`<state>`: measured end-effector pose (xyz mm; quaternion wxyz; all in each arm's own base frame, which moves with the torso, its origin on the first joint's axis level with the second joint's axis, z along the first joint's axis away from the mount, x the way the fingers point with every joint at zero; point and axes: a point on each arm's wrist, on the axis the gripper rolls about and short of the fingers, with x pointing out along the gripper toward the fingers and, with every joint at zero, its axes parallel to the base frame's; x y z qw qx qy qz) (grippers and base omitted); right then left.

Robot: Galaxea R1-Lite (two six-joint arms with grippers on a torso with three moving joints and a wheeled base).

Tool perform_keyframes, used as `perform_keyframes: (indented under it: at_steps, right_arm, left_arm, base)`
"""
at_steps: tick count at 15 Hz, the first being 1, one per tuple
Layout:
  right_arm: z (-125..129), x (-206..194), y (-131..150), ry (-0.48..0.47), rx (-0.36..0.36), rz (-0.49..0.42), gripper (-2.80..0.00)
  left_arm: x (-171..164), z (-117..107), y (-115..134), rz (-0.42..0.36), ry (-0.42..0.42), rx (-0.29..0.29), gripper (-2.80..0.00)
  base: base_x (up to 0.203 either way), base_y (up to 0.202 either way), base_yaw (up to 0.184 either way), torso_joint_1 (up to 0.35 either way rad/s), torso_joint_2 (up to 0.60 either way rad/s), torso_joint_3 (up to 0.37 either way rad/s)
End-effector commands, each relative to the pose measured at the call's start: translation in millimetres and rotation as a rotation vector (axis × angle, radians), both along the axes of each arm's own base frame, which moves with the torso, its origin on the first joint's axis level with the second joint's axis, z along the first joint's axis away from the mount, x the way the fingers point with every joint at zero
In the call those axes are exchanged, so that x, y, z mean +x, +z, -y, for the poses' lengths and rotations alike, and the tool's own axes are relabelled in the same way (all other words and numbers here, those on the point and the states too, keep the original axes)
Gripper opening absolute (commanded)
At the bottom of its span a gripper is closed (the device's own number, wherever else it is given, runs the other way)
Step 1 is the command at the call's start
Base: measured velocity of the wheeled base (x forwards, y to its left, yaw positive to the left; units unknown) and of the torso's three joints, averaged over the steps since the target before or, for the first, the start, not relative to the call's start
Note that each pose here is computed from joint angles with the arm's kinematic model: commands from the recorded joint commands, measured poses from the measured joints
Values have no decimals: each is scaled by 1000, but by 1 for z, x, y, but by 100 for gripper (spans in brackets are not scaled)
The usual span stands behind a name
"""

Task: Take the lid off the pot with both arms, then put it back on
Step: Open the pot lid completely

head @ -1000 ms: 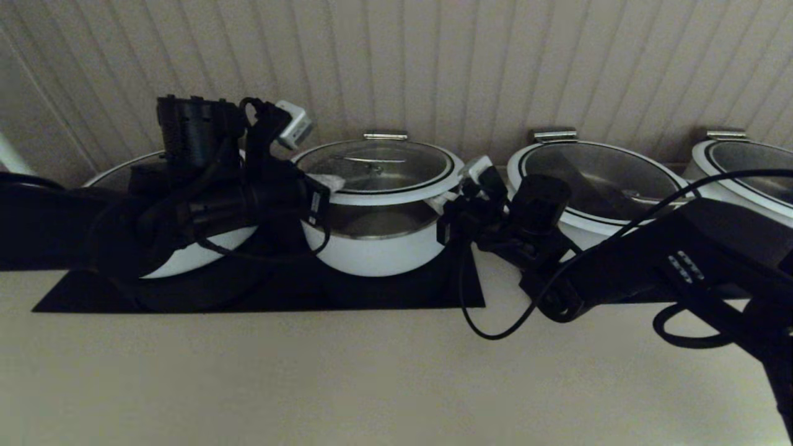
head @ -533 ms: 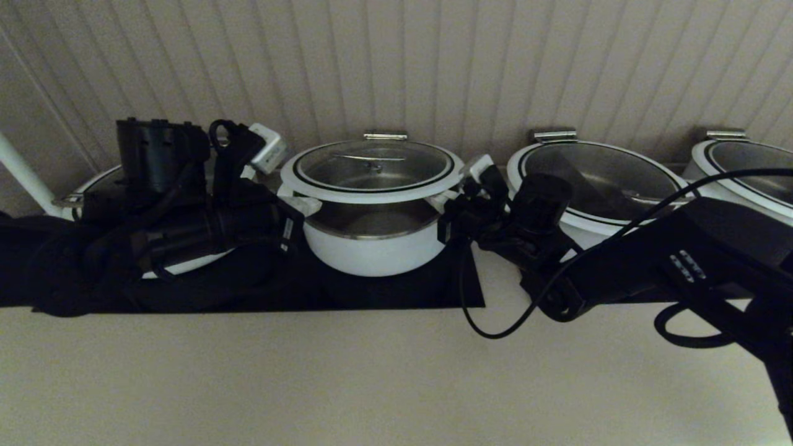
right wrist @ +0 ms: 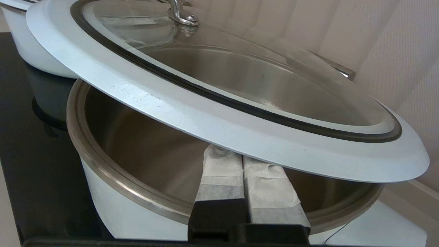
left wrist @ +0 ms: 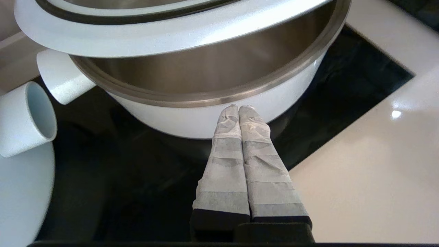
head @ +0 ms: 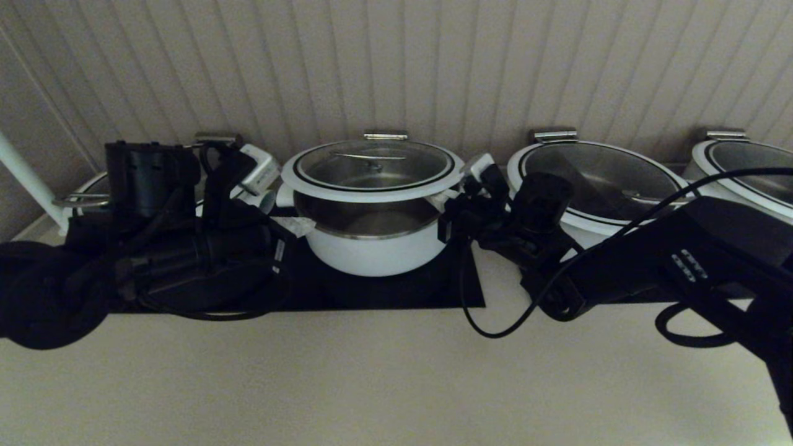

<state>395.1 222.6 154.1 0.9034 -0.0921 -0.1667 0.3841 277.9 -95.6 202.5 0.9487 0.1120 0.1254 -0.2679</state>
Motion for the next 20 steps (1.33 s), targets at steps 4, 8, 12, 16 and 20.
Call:
perform_keyframes:
  at_steps: [4,8,12,16,20]
  right_arm:
    - [0,-1,2,3,4,12,-280]
    - [0,-1,3,2,4,13,-280]
    - [0,-1,3,2,4,13,-280]
    - [1,-1,3,1,5,14,-280]
    - [0,-1,3,2,4,13,-280]
  left_arm:
    - [19,7,-16,56,11,-51,-280]
    - [27,11,-27,27,7,-43,-280]
    - [36,18,-34,73,-5,-56,-280]
    - [44,21,-31,97,1,-65,-280]
    - [54,25,-22,136,2,-77,-280]
  base:
    - [0,0,0,0,0,0]
    - [0,0,0,0,0,0]
    - [0,0,0,0,0,0]
    - [0,0,0,0,0,0]
    - [0,0,0,0,0,0]
